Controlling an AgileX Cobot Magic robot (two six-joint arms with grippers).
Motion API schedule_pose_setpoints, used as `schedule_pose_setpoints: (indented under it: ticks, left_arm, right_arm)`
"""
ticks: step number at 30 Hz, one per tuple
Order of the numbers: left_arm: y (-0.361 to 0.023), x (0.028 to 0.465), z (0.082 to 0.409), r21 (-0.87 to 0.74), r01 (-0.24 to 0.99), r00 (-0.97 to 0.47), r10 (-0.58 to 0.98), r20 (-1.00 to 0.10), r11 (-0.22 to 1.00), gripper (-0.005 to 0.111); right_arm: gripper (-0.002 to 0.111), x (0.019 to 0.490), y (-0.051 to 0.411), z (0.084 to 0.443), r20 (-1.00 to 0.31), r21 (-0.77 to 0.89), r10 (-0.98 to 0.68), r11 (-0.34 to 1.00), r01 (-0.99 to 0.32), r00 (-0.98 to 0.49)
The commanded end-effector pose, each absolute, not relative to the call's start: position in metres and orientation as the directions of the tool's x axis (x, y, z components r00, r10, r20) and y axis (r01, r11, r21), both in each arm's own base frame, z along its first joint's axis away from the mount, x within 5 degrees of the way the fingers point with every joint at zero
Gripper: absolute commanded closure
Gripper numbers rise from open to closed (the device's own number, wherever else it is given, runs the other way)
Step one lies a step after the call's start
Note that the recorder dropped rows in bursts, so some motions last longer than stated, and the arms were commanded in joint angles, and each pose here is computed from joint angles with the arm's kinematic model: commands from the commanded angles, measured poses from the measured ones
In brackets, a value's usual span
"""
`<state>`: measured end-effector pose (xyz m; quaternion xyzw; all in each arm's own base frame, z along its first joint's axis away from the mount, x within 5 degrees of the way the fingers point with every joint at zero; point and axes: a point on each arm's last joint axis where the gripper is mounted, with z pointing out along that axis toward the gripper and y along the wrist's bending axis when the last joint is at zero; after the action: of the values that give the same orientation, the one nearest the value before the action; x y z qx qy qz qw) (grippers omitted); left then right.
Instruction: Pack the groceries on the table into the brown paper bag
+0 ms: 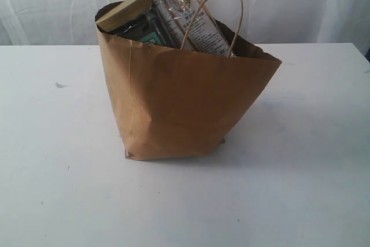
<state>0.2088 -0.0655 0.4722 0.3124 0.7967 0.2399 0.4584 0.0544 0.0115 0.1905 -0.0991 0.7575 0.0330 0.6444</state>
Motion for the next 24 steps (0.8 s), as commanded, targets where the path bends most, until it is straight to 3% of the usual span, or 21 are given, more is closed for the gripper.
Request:
schedule_pose_setpoints:
  ticks: [1,4,7,9,10,11,12,15,16,24]
  left_arm:
    - [-0.02,0.211,0.449,0.555,0.028,-0.583,0.465,-0.666,0.831,0.107]
    - [0.017,0.2,0.406,0.464,-0.171,-0.71,0.217,-0.669,0.869,0.107]
    - [0.036,0.174,0.365,0.382,-0.312,-0.734,0.034,-0.678,0.87,0.107]
    - [0.041,0.145,0.346,0.341,-0.362,-0.7,-0.012,-0.714,0.868,0.107]
    - [0.043,0.116,0.345,0.252,-0.431,-0.574,-0.047,-0.818,0.867,0.107]
    - [0.042,0.102,0.346,0.198,-0.448,-0.496,-0.058,-0.867,0.872,0.107]
    - [0.042,0.069,0.351,0.087,-0.453,-0.284,-0.051,-0.957,0.887,0.107]
    - [0.037,0.025,0.349,0.1,-0.37,-0.024,0.098,-0.995,0.924,0.107]
    - [0.037,0.008,0.344,0.039,-0.365,0.035,0.056,-0.998,0.93,0.107]
    - [0.04,-0.012,0.337,-0.03,-0.379,0.073,-0.002,-0.997,0.925,0.107]
  right_arm:
    - [0.108,0.054,0.011,0.191,-0.984,-0.087,-0.114,0.978,-0.191,-0.136]
    - [0.108,0.054,0.011,0.191,-0.984,-0.087,-0.114,0.978,-0.191,-0.136]
    - [0.108,0.054,0.011,0.191,-0.984,-0.087,-0.114,0.978,-0.191,-0.136]
    - [0.108,0.054,0.011,0.191,-0.984,-0.087,-0.114,0.978,-0.191,-0.136]
    - [0.108,0.054,0.011,0.191,-0.984,-0.087,-0.114,0.978,-0.191,-0.136]
    - [0.108,0.054,0.011,0.191,-0.984,-0.087,-0.114,0.978,-0.191,-0.136]
    - [0.108,0.054,0.011,0.191,-0.984,-0.087,-0.114,0.978,-0.191,-0.136]
    - [0.108,0.054,0.011,0.191,-0.984,-0.087,-0.114,0.978,-0.191,-0.136]
    - [0.108,0.054,0.011,0.191,-0.984,-0.087,-0.114,0.978,-0.191,-0.136]
    - [0.108,0.054,0.011,0.191,-0.984,-0.087,-0.114,0.978,-0.191,-0.136]
